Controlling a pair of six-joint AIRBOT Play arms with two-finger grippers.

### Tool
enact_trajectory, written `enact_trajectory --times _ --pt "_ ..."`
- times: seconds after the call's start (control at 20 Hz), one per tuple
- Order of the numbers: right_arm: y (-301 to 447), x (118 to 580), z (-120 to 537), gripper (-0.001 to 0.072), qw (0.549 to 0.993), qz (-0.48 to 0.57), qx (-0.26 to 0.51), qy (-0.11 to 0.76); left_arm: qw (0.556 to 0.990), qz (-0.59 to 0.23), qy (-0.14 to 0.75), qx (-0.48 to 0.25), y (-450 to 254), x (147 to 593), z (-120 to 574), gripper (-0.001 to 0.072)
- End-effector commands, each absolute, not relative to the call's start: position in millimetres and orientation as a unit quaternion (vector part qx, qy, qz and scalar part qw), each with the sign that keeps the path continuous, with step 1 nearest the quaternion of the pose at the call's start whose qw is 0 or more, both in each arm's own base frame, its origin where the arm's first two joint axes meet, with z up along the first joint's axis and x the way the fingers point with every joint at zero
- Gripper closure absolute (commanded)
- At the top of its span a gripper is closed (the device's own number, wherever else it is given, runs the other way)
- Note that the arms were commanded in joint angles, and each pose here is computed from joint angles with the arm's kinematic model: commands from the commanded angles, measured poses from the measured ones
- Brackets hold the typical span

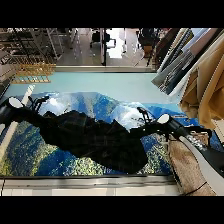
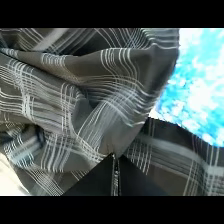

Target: Fold the clothes and pants, and hang the long-sleeved shirts on hangers.

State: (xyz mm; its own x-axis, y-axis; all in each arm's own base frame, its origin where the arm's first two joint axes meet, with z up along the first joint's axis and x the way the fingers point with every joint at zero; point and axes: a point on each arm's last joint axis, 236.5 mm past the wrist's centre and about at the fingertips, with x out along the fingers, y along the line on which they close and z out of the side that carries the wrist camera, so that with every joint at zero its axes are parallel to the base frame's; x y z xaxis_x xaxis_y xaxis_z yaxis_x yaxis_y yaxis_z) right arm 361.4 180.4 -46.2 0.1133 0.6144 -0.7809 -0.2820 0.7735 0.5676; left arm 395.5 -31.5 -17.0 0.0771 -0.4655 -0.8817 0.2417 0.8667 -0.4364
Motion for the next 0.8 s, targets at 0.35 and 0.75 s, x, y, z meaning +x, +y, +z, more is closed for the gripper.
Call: enact_trajectory --times 0.35,0.75 --pt "159 360 -7 0.0698 0.762 0.284 0.082 0.577 0.693 -0.281 0.657 -0.091 -30 376 -25 0.033" --pt "157 363 -7 0.0698 0.766 0.28 0.081 0.573 0.646 -0.385 0.647 -0.127 -63 359 -19 0.0644"
